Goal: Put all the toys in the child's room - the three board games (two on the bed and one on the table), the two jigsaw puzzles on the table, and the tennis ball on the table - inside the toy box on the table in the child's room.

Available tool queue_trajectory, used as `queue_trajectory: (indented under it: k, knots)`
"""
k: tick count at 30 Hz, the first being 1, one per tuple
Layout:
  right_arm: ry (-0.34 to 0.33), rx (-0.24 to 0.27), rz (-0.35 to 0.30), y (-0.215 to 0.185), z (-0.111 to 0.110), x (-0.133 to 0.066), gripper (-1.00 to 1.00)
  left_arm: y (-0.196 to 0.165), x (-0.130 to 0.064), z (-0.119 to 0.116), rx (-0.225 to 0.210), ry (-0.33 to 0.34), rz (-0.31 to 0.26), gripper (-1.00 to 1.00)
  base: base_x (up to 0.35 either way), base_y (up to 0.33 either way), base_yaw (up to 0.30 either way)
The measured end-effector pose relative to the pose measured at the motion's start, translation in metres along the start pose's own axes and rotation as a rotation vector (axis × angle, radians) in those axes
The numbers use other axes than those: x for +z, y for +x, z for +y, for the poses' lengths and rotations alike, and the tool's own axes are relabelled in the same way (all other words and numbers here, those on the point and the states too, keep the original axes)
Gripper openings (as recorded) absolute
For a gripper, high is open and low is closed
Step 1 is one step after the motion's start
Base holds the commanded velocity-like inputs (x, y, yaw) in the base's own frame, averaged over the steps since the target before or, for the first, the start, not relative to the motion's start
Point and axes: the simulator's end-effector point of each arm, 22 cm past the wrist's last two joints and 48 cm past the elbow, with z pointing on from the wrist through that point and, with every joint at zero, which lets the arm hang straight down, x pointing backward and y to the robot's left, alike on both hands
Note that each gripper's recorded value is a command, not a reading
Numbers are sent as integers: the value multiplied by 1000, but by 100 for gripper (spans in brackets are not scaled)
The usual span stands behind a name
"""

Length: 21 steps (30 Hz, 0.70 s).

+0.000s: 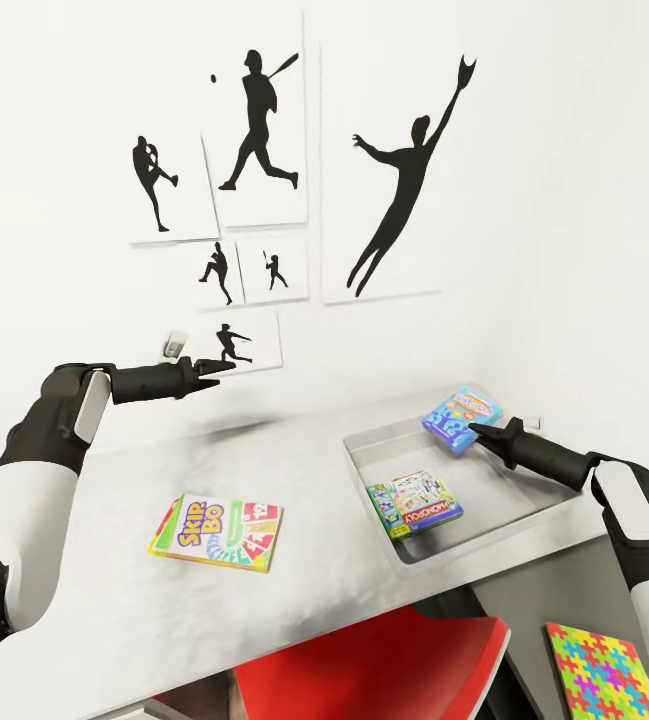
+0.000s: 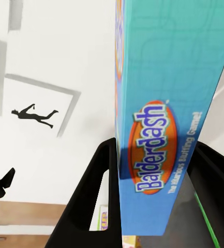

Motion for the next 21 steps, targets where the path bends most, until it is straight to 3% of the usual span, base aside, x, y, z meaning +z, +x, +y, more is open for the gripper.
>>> queue_trajectory:
  k: [9,14,16,21]
  knots:
    - [58,-5,-4,-1,-12,-1,-100,-4,-12,9,3,-21,-6,100,0,0,0]
    - [99,2,-11,-5,-21,-2,-100,-2,-23,23,-5,-50,-5,100,0,0,0]
    - [144,5,-21,-13,-30,-3,-100,1,-33,36,-18,-76,-3,100,0,0,0]
    - [202,52,-44,-35,-41,1,-100,7,-42,50,-38,-99,2,100,0,0,0]
